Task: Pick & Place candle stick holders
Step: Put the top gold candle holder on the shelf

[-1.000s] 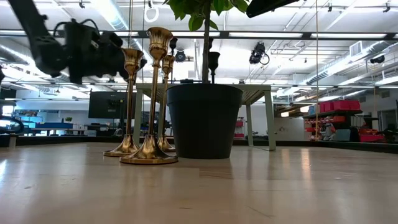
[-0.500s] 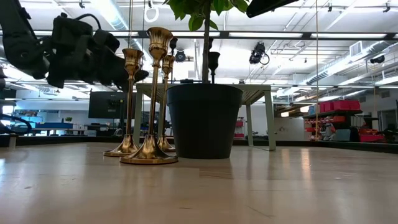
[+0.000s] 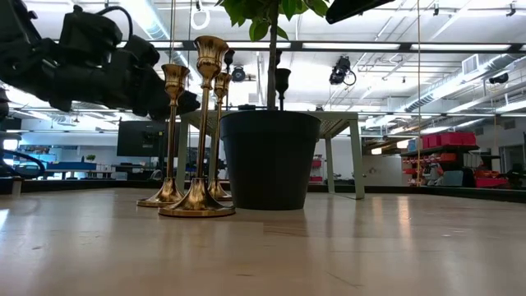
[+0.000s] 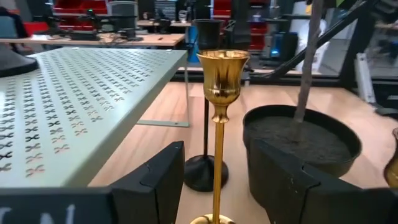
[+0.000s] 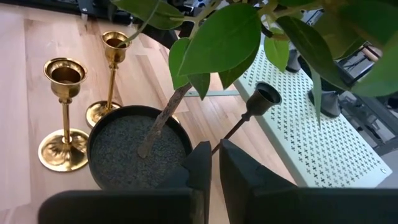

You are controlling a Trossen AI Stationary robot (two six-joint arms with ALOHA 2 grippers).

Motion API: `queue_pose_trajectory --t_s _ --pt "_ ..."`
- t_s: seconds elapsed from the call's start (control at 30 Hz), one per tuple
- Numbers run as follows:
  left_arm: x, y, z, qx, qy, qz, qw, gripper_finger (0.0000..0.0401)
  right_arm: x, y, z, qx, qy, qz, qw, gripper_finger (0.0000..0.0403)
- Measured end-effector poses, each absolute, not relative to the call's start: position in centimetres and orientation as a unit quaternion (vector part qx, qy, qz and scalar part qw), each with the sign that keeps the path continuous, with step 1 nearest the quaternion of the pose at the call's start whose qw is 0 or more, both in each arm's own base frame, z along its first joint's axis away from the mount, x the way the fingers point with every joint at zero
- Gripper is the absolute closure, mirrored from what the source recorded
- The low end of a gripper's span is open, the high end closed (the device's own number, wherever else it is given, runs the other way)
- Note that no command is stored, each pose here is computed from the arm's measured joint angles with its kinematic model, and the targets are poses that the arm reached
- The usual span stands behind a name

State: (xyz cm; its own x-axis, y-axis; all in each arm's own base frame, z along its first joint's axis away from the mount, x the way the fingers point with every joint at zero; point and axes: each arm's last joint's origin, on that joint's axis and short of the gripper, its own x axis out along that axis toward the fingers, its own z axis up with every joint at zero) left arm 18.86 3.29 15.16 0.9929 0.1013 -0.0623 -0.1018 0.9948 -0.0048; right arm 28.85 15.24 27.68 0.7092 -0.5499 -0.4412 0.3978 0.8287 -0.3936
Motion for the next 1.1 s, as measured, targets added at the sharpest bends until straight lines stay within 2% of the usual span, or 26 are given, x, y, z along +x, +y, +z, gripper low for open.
queue_pose_trajectory --t_s 0.23,1.1 --pt "19.2 2.9 15.4 0.003 0.033 0.074 0.997 0.0216 28.8 15.2 27.7 -0.136 0.28 -0.259 0.914 0.0369" --pt "24.5 3.5 15.0 0.012 0.068 0.041 0.997 0.0216 28.9 15.3 27.7 -0.142 0.281 -0.257 0.914 0.0369"
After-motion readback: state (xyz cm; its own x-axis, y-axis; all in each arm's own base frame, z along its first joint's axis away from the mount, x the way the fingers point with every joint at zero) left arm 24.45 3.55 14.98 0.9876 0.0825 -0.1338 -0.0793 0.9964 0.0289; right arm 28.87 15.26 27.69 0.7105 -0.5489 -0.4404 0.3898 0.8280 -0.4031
